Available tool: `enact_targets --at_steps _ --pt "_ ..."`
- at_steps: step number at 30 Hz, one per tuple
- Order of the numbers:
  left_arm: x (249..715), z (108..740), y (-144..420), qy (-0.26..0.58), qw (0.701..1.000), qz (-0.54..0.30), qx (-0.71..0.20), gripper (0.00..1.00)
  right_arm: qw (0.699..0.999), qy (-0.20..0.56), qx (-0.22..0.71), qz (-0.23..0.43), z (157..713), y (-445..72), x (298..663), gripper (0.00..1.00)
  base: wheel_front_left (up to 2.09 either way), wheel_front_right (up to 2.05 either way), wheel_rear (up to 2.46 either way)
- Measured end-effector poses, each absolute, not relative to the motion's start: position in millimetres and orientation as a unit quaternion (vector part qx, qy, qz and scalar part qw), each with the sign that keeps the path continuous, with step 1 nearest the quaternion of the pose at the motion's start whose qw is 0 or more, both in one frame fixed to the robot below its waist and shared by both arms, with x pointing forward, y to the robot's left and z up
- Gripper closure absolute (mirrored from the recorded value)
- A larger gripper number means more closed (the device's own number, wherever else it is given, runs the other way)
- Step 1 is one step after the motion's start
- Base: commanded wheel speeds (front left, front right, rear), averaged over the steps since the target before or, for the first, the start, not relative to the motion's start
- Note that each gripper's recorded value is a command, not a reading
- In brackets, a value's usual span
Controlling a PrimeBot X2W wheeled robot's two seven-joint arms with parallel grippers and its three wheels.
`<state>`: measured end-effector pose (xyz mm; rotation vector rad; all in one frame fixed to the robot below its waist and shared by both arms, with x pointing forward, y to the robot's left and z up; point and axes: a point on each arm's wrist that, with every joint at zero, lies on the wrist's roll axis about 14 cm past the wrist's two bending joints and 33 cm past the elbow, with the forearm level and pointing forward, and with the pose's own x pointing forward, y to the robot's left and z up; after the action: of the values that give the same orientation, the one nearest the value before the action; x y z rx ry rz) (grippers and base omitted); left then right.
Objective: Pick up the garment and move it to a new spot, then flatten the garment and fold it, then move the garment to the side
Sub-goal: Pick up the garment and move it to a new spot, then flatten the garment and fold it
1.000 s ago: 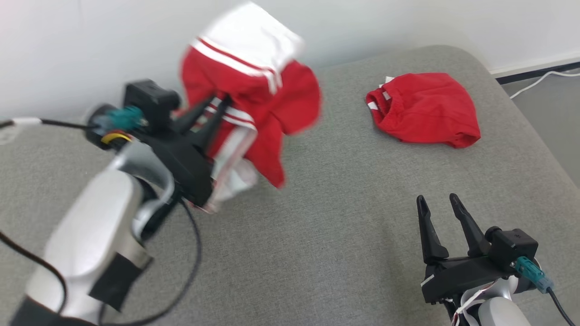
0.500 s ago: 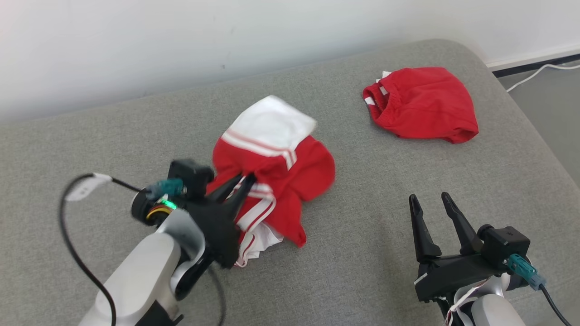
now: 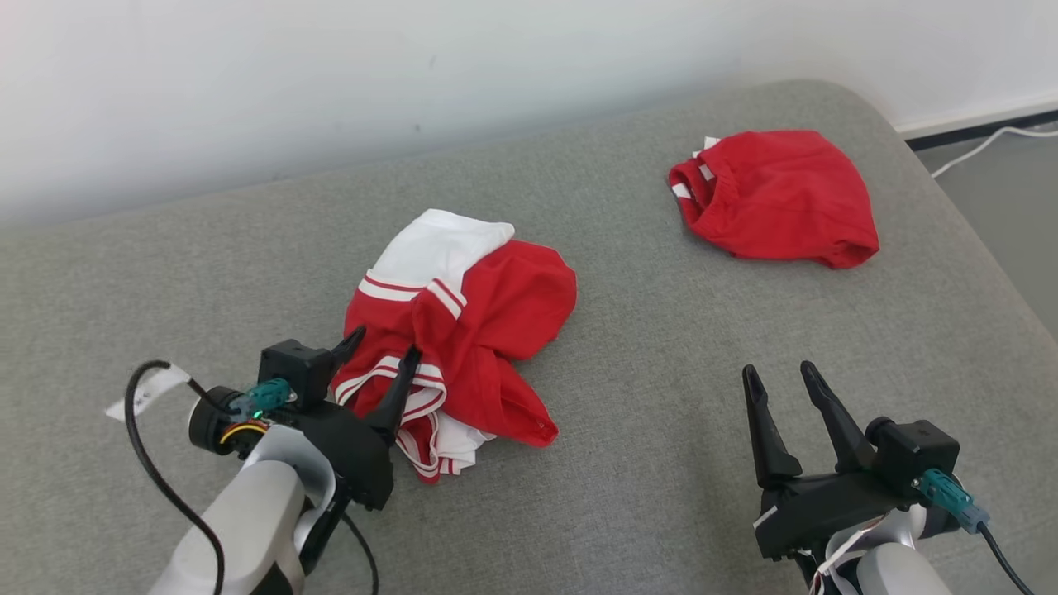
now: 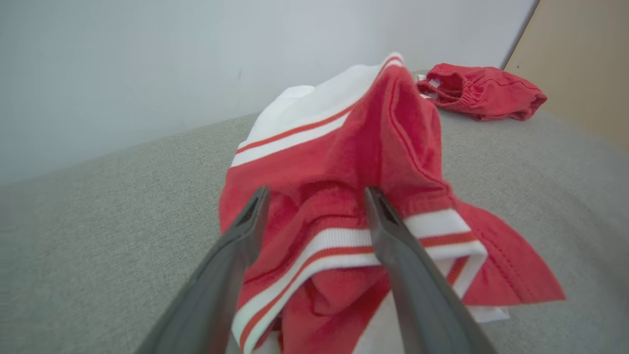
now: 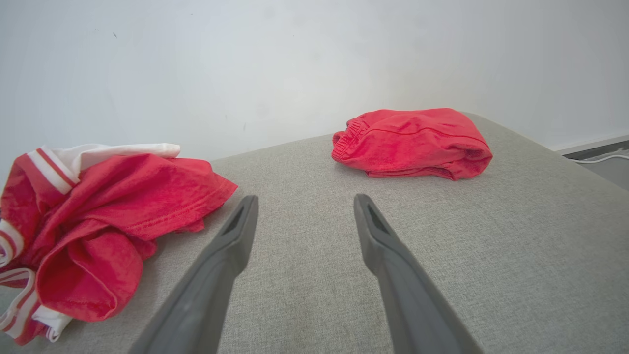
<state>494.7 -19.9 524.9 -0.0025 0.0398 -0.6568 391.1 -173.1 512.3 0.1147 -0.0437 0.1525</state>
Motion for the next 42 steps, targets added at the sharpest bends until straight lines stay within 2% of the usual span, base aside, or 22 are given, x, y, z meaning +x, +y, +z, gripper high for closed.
enact_targets --at_steps 6,16,25,41,42 --pt "487.9 553.6 -17.5 -0.038 0.953 -0.299 -0.018 0.00 0.995 -0.018 0.062 0.080 508.4 -170.1 387.3 0.00 0.00 0.00 0.00" --pt "454.4 565.5 -2.6 -0.075 0.958 -0.277 -0.030 0.00 0.993 -0.026 0.068 0.095 513.2 -159.3 388.6 0.00 0.00 0.00 0.00" --pt "437.9 544.8 5.1 -0.047 0.961 -0.271 -0.029 0.00 0.992 -0.023 0.069 0.099 511.3 -155.4 389.4 0.00 0.00 0.00 0.00" --pt "449.9 506.2 -7.0 0.006 0.958 -0.286 -0.012 0.00 0.996 -0.017 0.068 0.064 505.2 -178.2 384.8 0.00 0.00 0.00 0.00" --pt "451.1 504.5 -7.6 0.008 0.958 -0.286 -0.011 0.07 0.996 -0.016 0.068 0.062 504.7 -179.6 384.4 0.00 0.00 0.00 0.00"
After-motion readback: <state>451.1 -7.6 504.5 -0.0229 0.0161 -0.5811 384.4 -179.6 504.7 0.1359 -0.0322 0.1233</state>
